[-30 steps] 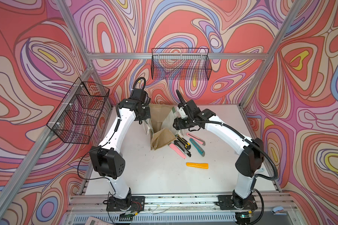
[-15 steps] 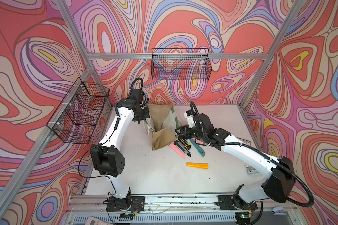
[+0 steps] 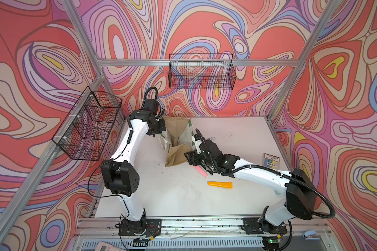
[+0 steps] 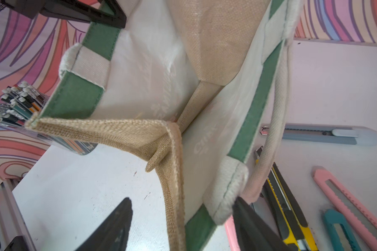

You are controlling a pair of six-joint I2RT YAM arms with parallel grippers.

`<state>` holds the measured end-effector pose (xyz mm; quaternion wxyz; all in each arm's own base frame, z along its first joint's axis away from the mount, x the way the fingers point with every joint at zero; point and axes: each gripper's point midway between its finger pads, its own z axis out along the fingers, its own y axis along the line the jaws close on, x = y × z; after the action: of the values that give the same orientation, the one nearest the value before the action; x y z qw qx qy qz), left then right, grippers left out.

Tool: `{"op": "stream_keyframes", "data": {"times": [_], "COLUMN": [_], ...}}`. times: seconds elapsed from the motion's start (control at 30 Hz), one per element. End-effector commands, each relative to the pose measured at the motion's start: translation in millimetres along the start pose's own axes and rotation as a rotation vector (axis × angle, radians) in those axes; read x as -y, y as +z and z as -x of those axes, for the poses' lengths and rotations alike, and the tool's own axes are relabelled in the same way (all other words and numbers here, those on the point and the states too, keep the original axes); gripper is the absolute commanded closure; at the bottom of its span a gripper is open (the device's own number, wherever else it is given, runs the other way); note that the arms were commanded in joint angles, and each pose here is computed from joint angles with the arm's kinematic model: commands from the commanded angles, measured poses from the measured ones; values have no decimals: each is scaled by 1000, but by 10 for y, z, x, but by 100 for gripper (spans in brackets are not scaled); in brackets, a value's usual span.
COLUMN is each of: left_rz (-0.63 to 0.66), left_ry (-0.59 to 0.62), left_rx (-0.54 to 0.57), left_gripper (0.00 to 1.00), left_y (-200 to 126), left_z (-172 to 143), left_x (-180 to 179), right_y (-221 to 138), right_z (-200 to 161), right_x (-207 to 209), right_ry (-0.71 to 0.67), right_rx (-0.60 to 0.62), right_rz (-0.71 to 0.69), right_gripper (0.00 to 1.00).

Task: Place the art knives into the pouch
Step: Open the pouch at the center of the board.

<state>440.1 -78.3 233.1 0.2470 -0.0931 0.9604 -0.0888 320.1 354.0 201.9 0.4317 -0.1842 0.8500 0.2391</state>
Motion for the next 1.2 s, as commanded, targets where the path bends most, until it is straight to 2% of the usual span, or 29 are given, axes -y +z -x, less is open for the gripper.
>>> {"op": "stream_keyframes", "data": {"times": [0.0, 0.17, 0.3, 0.6, 0.83, 0.97, 1.07, 1.17], "left_rz": [-11, -15, -17, -13, -33, -33, -34, -38], "left_ry": [-16, -28, -35, -39, -39, -38, -35, -36], "left_rx": [-26, -28, -31, -29, -40, -42, -40, -35], "left_gripper": [100, 100, 100, 100, 100, 100, 100, 100], "left_y": [69, 88, 107, 88, 95, 99, 93, 86], "left_z": [-19, 15, 30, 38, 13, 2, 2, 16], "left_x": [-3, -29, -25, -28, 2, 0, 0, 6], "right_y": [43, -203, -279, -179, -17, 76, 111, 115], "right_z": [-47, 25, -17, -291, -346, -308, -265, -215], "right_x": [162, 182, 142, -44, 1, -26, -1, 70], "right_ry": [-3, 45, 68, 100, 128, 138, 131, 123], "right_rx": [8, 67, 60, 14, 28, 57, 76, 97], "right_rz": [-92, -79, -50, 50, 26, 37, 14, -32], "right_gripper": [24, 24, 24, 29, 32, 42, 57, 80]}}
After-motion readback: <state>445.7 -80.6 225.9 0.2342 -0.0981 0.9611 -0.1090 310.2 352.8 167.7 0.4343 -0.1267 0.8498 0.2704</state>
